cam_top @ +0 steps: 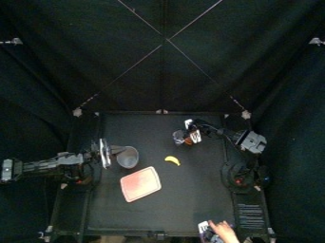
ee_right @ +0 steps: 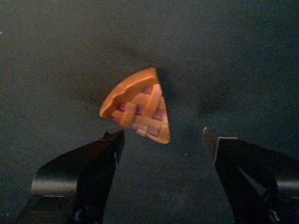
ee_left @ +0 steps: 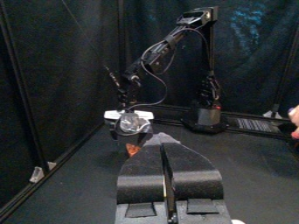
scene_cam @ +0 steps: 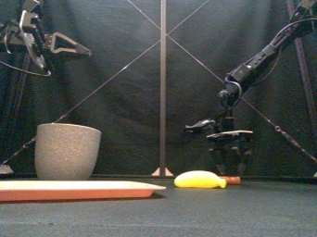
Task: Pick the pie then place it on the pink plate
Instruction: Pick the pie
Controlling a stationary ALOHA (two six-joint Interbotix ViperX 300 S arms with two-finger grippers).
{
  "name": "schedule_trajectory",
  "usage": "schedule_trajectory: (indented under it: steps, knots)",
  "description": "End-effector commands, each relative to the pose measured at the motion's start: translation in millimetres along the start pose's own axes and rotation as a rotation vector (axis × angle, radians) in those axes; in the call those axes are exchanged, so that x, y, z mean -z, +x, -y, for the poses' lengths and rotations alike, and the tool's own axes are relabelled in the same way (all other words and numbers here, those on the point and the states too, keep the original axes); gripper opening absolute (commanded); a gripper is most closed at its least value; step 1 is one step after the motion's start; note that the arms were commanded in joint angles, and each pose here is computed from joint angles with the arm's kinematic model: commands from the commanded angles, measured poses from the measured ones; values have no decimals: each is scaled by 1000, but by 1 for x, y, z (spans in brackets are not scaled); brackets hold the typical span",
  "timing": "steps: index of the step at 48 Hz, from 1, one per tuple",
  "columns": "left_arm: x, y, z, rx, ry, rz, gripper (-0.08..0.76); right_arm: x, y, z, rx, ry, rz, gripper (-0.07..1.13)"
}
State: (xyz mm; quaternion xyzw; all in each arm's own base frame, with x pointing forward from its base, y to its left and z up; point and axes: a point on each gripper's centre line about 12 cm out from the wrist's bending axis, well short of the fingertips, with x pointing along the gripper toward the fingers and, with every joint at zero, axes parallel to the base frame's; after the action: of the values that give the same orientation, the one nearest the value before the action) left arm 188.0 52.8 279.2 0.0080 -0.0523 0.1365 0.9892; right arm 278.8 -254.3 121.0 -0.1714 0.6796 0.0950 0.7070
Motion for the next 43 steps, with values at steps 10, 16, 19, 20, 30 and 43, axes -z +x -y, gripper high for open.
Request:
schedule_trajectory:
  steps: [10,16,19,20,30,43]
  knots:
    - [-6,2,-7,-34,2,26,-10,1,1,-5,29,-13,11,1024]
    - [-4,1,-7,-34,-1,21,-10,-2,-2,-2,38,-5,23,1019]
    - [-2,1,-7,-34,-2,17,-10,-3,-1,-2,39,-2,26,1017]
    - [-2,1,-6,-32,-2,17,-10,-3,-2,-1,41,0,27,1015]
    - [-1,0,-7,-37,-12,12,-10,-9,0,-3,34,1,42,950]
    - [-2,1,-7,-37,-12,16,-10,-19,10,-8,19,-18,41,786]
